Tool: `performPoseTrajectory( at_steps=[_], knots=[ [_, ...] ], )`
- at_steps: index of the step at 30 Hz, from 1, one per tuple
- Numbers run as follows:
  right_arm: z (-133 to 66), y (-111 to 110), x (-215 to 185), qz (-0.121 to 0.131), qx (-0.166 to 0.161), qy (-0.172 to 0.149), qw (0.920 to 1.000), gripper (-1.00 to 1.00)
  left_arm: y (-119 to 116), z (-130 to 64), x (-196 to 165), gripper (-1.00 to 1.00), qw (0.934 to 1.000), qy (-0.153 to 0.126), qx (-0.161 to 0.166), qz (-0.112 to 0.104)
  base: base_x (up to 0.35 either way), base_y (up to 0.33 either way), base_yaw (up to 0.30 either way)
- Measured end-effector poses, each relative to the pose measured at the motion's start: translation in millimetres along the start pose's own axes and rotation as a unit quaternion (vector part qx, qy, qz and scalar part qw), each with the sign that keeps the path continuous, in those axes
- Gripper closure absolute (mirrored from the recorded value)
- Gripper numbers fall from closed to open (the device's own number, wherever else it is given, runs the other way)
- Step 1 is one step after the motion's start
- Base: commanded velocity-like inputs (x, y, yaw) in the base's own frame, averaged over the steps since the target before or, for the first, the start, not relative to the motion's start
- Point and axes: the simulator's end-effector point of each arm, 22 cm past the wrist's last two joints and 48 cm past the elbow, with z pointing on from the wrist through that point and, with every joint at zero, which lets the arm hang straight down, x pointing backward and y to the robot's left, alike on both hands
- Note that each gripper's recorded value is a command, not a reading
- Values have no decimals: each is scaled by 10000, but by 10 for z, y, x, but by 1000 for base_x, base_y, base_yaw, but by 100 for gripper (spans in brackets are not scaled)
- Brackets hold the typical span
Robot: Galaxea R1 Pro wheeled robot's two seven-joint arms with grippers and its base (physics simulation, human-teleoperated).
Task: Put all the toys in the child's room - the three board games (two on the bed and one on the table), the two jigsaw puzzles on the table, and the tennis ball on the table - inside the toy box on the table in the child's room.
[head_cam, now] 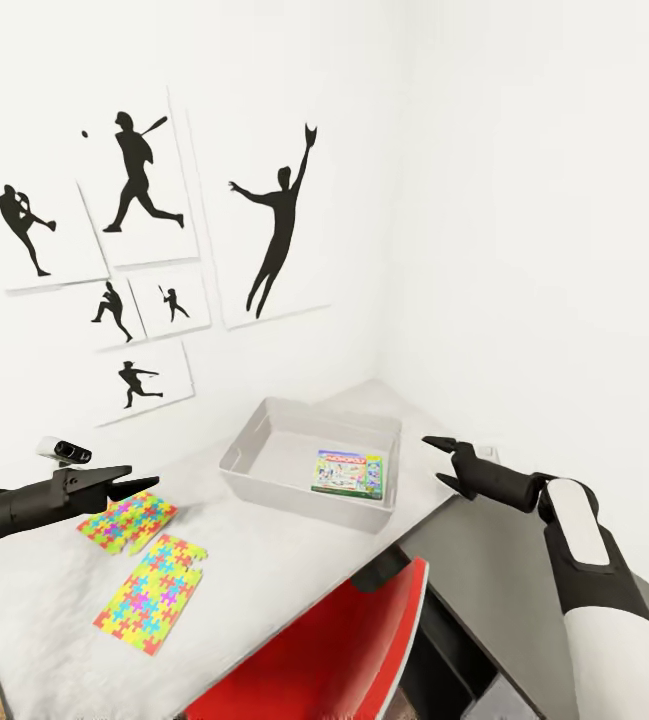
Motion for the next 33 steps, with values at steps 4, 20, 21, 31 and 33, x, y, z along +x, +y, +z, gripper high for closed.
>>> performPoseTrajectory(
  at_steps=[4, 20, 21, 31, 33],
  knots=[
    [-1, 49, 13, -54, -18, 20, 10000, -100, -31, -2, -6, -100, 10000, -4, 10, 28, -47, 10, -156],
    [-130, 76, 103, 31, -393, 34, 9992, -100, -117, -46, -52, -100, 9999, -31, -12, 146, -149, 92, -117],
    [-142, 59, 124, 53, -416, 42, 9991, -100, -118, -48, -53, -100, 9999, -32, -15, 148, -242, 196, -13],
    [-343, -110, 404, 188, -724, 114, 9971, -100, -130, -93, -84, -100, 9997, -70, -55, 213, -91, 66, -148],
    [-374, -122, 456, 213, -807, 133, 9964, -100, -131, -95, -86, -100, 9997, -73, -56, 217, -12, 6, -269]
  ],
)
